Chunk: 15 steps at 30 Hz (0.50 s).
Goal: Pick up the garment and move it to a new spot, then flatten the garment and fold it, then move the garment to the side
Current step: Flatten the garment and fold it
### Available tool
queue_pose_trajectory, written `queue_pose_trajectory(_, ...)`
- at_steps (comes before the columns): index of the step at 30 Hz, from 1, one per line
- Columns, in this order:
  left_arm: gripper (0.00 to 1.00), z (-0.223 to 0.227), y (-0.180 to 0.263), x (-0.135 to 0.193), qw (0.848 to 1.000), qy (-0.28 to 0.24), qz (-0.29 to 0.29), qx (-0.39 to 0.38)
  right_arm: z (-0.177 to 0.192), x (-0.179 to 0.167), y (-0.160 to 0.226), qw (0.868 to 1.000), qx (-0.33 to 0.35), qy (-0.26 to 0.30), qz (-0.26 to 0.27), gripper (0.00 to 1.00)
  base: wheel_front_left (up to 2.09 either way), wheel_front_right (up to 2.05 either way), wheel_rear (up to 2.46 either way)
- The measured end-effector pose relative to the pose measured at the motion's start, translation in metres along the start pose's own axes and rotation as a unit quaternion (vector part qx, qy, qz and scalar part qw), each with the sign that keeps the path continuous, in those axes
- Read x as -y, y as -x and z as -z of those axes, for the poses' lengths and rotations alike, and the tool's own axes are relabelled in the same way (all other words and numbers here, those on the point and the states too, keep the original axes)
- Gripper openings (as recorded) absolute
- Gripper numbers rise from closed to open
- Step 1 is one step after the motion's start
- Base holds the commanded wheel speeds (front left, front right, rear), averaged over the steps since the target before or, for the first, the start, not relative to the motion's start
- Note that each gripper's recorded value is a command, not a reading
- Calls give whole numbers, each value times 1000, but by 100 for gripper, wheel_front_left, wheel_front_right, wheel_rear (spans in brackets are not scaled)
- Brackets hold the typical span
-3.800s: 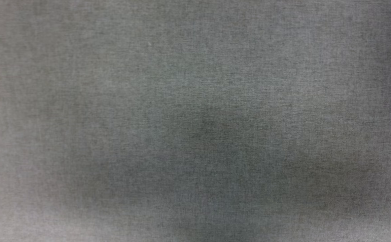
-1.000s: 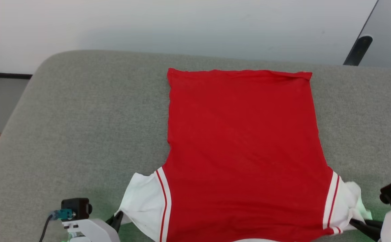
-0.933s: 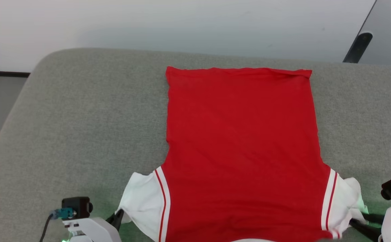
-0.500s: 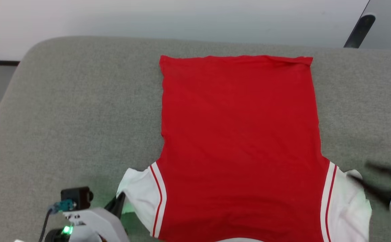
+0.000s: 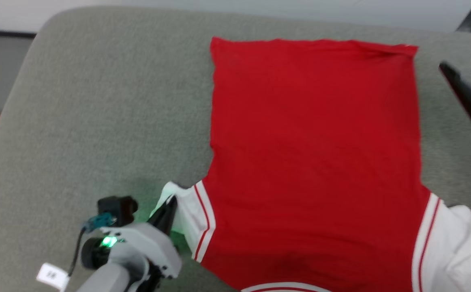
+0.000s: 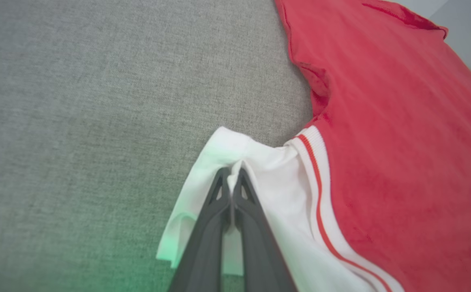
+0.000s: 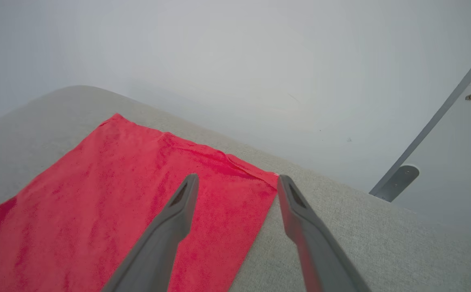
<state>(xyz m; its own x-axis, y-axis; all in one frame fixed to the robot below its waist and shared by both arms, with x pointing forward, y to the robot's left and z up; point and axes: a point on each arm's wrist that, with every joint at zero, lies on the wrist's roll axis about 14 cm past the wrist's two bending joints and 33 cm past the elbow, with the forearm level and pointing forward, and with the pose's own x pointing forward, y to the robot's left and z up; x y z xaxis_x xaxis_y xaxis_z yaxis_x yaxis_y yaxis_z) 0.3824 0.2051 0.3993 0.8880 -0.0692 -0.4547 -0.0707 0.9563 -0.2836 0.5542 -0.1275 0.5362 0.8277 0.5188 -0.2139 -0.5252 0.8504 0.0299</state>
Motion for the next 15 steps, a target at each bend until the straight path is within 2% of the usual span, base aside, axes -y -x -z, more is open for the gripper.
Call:
queue_pose_trajectory(5, 0, 2, -13, 8, 1000, 8, 11, -2, 15, 13, -44, 996, -84, -4, 20, 100, 0, 0, 0)
queue_pose_trajectory(8, 0, 4, -20, 9, 1000, 11, 12, -5, 33, 20, -65, 988, -150, -9, 29, 100, 0, 0, 0)
queue_pose_trajectory(12, 0, 9, -25, 8, 1000, 17, 13, -9, 58, 31, -84, 973, -226, -29, 46, 100, 0, 0, 0)
queue_pose_trajectory(15, 0, 13, -26, 7, 1000, 24, 12, -12, 83, 36, -92, 954, -290, -47, 56, 100, 0, 0, 0)
